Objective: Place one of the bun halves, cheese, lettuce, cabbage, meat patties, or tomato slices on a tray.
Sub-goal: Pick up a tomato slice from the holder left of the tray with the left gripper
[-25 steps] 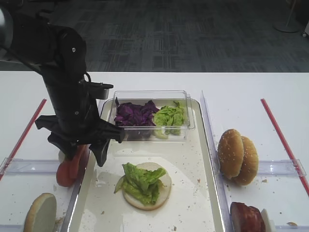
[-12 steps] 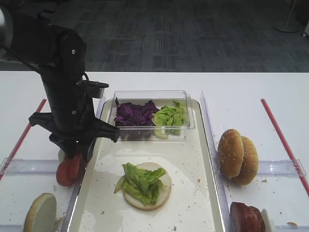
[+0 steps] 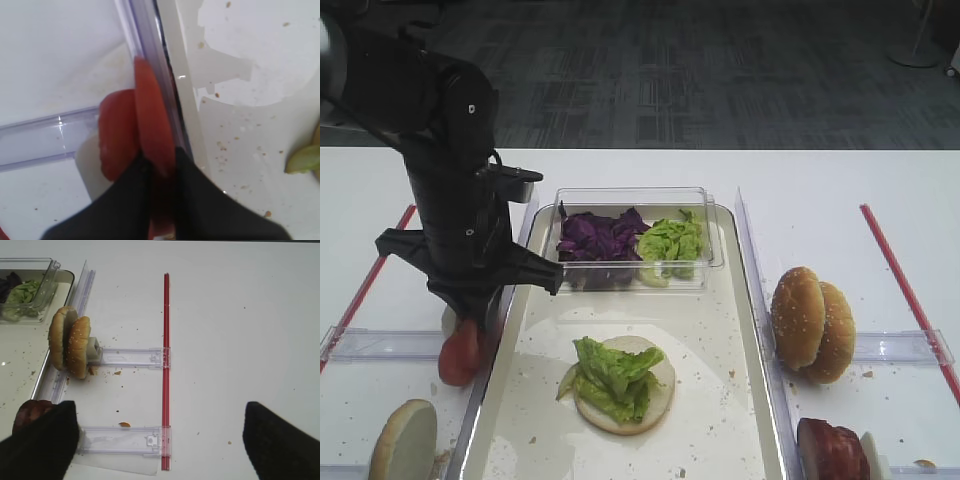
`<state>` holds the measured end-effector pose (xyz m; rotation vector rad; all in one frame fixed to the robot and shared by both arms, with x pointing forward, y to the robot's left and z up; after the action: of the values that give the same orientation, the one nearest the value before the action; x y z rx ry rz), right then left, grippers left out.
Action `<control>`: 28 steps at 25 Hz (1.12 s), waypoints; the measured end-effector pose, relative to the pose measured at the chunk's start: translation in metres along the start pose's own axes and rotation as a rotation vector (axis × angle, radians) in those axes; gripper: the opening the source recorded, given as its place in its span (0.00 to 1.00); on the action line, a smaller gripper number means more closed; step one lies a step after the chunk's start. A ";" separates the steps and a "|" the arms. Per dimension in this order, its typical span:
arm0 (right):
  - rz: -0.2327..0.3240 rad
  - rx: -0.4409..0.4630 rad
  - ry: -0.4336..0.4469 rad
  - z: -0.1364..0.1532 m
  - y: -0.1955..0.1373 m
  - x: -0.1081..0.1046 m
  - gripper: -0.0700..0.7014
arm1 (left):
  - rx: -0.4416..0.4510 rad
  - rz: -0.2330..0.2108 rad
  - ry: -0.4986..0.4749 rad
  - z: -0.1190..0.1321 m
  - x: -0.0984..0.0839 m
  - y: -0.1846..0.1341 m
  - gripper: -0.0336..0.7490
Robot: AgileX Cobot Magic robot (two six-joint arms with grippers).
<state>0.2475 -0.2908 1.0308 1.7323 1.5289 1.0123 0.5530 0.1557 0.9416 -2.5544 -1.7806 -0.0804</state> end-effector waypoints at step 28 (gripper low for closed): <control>0.000 0.000 0.000 0.000 0.000 0.000 0.97 | 0.019 -0.003 0.012 -0.016 0.002 0.005 0.10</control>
<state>0.2475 -0.2908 1.0308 1.7323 1.5289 1.0123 0.5580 0.1546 0.9579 -2.5330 -1.7723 -0.0791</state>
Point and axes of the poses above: a point on each arm's last joint axis where the gripper is mounted, z pointing out along that axis toward the gripper, x along the wrist's bending axis when the last joint is at zero, y = z × x, the point moved 2 cm from there along z, pointing out along that axis toward the gripper, and after that the axes turned 9 degrees about z, right-handed, at the moved point
